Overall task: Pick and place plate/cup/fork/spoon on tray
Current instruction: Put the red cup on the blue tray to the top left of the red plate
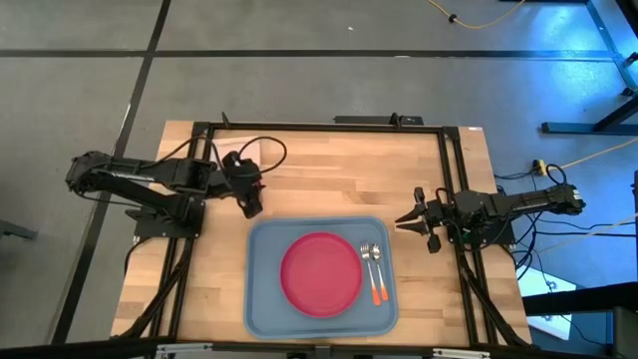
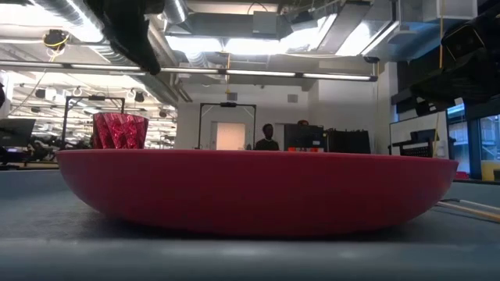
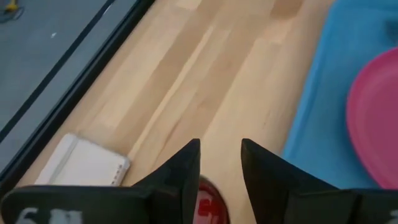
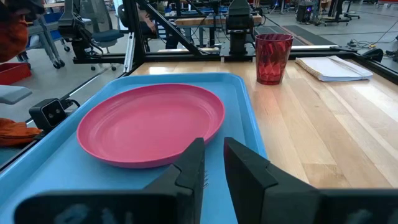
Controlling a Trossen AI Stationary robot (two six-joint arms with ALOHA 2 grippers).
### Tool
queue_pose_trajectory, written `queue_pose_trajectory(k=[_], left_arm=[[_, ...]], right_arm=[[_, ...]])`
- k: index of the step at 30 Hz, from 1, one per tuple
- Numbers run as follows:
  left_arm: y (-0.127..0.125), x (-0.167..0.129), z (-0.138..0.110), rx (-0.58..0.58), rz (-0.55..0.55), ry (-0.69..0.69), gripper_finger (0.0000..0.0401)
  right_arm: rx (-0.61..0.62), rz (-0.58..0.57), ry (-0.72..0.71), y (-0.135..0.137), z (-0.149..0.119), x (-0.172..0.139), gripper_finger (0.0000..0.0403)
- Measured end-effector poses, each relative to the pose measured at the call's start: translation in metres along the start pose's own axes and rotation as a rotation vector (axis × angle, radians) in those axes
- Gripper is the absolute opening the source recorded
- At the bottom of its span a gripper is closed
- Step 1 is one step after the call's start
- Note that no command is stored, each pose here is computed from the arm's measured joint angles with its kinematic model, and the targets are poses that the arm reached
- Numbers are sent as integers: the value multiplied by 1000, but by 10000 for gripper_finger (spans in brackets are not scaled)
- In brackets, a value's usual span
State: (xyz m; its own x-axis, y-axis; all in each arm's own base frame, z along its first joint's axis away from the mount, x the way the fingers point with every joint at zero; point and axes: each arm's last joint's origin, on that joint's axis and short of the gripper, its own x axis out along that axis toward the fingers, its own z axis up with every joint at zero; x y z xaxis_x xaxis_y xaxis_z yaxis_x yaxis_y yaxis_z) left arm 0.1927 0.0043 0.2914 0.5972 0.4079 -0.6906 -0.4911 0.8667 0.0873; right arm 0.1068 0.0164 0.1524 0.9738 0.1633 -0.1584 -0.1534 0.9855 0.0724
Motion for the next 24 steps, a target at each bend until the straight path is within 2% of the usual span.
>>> queue_pose_trajectory(k=[8,17,24], left_arm=[[2,9,-12,-61,29,51,108],[0,24,-37,-108,53,123,108],[-7,26,-44,-119,12,131,108]], right_arm=[[0,0,0,0,0,0,65],[0,0,0,0,0,0,65],[0,0,0,0,0,0,65]])
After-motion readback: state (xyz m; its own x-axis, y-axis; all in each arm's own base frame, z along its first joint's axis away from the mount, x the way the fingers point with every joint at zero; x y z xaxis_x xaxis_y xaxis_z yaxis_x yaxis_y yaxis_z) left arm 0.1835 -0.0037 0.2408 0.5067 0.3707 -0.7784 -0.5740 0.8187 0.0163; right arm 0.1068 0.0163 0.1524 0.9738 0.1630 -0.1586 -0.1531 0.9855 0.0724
